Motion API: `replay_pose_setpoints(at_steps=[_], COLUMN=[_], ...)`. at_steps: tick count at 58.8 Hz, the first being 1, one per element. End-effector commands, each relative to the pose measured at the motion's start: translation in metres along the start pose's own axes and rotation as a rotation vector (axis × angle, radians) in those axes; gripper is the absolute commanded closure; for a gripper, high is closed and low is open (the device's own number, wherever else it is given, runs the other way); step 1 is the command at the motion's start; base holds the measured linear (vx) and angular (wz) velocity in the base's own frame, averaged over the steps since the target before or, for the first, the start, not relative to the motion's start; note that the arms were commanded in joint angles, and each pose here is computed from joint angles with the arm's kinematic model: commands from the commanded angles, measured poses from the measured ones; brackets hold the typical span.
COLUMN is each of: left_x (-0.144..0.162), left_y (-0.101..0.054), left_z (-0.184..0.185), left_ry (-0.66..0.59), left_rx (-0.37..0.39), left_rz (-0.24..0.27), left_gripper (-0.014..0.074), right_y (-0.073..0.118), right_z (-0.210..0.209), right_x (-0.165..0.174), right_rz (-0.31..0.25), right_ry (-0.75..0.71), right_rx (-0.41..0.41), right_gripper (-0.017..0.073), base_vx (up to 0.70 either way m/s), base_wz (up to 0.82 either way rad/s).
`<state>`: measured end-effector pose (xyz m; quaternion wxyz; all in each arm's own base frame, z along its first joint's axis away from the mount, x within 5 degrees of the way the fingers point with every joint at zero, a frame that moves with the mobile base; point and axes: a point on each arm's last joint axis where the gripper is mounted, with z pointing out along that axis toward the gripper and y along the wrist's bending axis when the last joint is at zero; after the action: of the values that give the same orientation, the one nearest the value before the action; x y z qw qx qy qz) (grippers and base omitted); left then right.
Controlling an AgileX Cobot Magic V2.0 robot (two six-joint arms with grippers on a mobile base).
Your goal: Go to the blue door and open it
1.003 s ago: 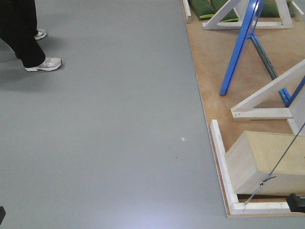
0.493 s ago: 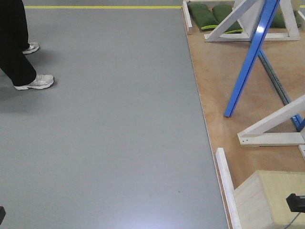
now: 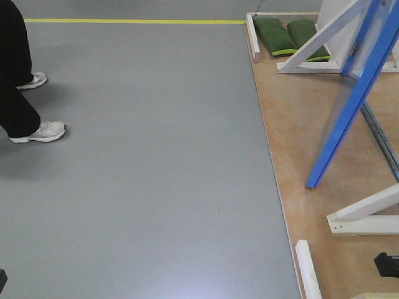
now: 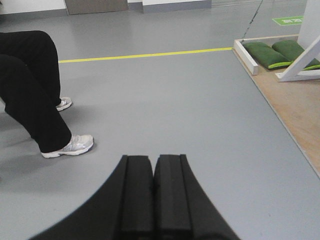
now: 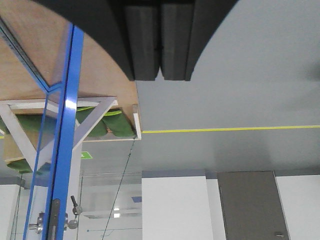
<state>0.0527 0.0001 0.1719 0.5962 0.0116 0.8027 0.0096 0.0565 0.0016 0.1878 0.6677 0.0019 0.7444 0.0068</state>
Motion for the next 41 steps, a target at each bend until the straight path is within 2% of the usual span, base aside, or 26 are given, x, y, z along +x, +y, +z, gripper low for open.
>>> replay_pose_setpoints(at_steps=[1, 41], left_x=[-0.0064, -0.0064], left_y=[0.0003, 0.0003], left_z=[-0.0009, -0.0009], left_ry=[-0.090, -0.091], left_rx=[-0.005, -0.005], left_rz=[-0.004, -0.004], left_gripper=[0.0524, 0.0524], right_y=[-0.0018, -0.0008], right_z=[-0.0004, -0.0005], right_x=[-0.0017, -0.0019], right_rz=[-0.014, -0.016], right_ry=[-0.082, -0.082], right_rx=[0.023, 0.004], right_gripper=[0.0557, 0.0557], base_vx=[0.42, 0.37], base_wz=[0.01, -0.03])
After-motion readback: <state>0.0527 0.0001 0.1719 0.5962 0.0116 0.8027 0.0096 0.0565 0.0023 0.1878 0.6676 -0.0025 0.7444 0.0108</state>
